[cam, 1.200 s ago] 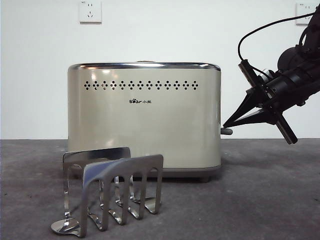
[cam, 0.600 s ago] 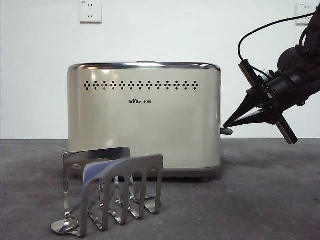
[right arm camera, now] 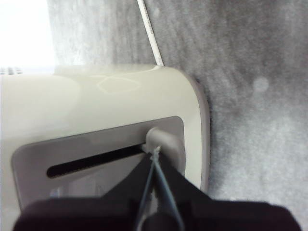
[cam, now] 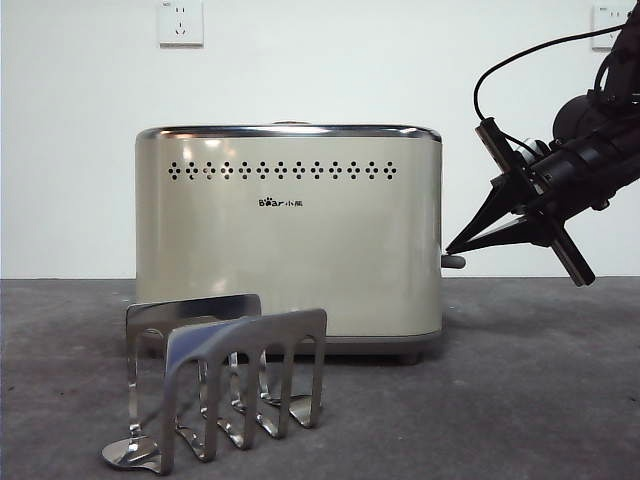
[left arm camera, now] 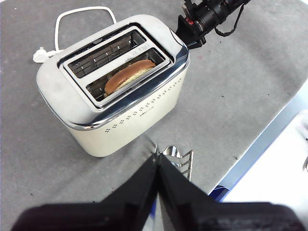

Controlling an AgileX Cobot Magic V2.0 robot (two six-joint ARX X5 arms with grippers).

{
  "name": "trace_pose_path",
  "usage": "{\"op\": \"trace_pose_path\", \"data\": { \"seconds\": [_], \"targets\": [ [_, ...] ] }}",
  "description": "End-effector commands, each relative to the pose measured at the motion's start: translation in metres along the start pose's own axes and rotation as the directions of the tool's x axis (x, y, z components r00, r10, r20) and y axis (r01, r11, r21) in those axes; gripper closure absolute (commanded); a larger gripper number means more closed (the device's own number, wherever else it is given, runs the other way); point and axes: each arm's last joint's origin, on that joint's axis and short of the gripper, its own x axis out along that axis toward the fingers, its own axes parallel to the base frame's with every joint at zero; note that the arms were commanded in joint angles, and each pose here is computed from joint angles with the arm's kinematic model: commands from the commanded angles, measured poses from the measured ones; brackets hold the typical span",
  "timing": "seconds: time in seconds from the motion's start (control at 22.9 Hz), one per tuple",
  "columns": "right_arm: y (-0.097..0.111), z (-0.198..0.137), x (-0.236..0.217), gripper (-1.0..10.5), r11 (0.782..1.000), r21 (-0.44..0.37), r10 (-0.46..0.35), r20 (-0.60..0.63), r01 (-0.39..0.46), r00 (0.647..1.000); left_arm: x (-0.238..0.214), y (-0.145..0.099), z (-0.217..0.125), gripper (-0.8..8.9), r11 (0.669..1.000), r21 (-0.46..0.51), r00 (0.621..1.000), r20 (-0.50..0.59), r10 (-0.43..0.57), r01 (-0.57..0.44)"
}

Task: Pick up a slice of bread from the rack,put the bread on the toaster,press the button

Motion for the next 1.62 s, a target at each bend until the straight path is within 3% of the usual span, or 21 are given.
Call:
{"op": "trace_pose_path", "data": {
  "seconds": [0.04,0.26,0.44,0.57,0.66,0.74,0.79,0.87,0.96,1.09,1.31,1.49,1.57,1.62],
  "targets": [
    [0.002,0.000,0.000,9.5,0.999,0.002,-0.048,-0.003,0.048,0.999,0.000,0.000,-0.001,8.19,1.000,-0.008,1.000,0.000,-0.001,0.001],
    [0.049,0.000,-0.033,9.5,0.991,-0.117,-0.054,0.043,0.059,0.998,0.000,0.000,-0.001,8.19,1.000,-0.008,1.000,0.000,-0.001,0.001],
    [0.092,-0.022,-0.070,9.5,0.972,-0.219,-0.063,0.112,0.086,0.992,0.000,0.000,-0.001,8.18,1.000,-0.008,1.000,0.000,-0.002,0.002],
    [0.133,-0.057,-0.108,9.5,0.938,-0.329,-0.049,0.184,0.108,0.982,0.000,0.000,-0.001,8.18,1.000,-0.008,1.000,0.000,-0.002,0.002],
    [0.164,-0.085,-0.139,9.5,0.891,-0.415,-0.068,0.284,0.186,0.956,0.000,0.000,-0.001,8.18,1.000,-0.008,1.000,0.000,-0.002,0.002],
    [0.195,-0.115,-0.172,9.5,0.820,-0.468,-0.119,0.426,0.330,0.897,0.000,0.000,-0.001,8.18,1.000,-0.008,1.000,0.000,-0.002,0.002],
    [0.210,-0.128,-0.189,9.5,0.760,-0.485,-0.152,0.515,0.432,0.844,0.001,0.000,-0.001,8.18,1.000,-0.008,1.000,-0.001,-0.001,0.001],
    [0.234,-0.150,-0.218,9.5,0.615,-0.454,-0.218,0.688,0.645,0.693,0.004,0.000,0.001,8.18,1.000,-0.008,1.000,-0.011,0.000,0.000],
    [0.248,-0.162,-0.236,9.5,0.558,-0.376,-0.248,0.775,0.740,0.581,0.008,0.000,0.002,8.18,1.000,-0.008,1.000,-0.022,0.001,-0.001],
    [0.265,-0.176,-0.256,9.5,0.518,-0.272,-0.273,0.846,0.811,0.458,0.013,0.000,0.004,8.18,1.000,-0.008,0.999,-0.037,0.003,-0.003],
    [0.281,-0.195,-0.276,9.5,0.484,-0.164,-0.296,0.894,0.860,0.337,0.026,0.000,0.009,8.18,1.000,-0.008,0.997,-0.073,0.003,-0.003],
    [0.282,-0.203,-0.281,9.5,0.465,-0.120,-0.345,0.888,0.877,0.305,0.029,0.011,0.010,8.17,0.997,-0.053,0.995,-0.078,0.056,-0.060],
    [0.279,-0.204,-0.279,9.5,0.462,-0.125,-0.374,0.871,0.878,0.320,0.025,0.019,0.009,8.17,0.994,-0.057,0.994,-0.069,0.088,-0.092],
    [0.276,-0.205,-0.278,9.5,0.459,-0.129,-0.400,0.853,0.879,0.334,0.021,0.026,0.007,8.17,0.992,0.002,0.990,-0.060,0.124,-0.124]
  ]
}}
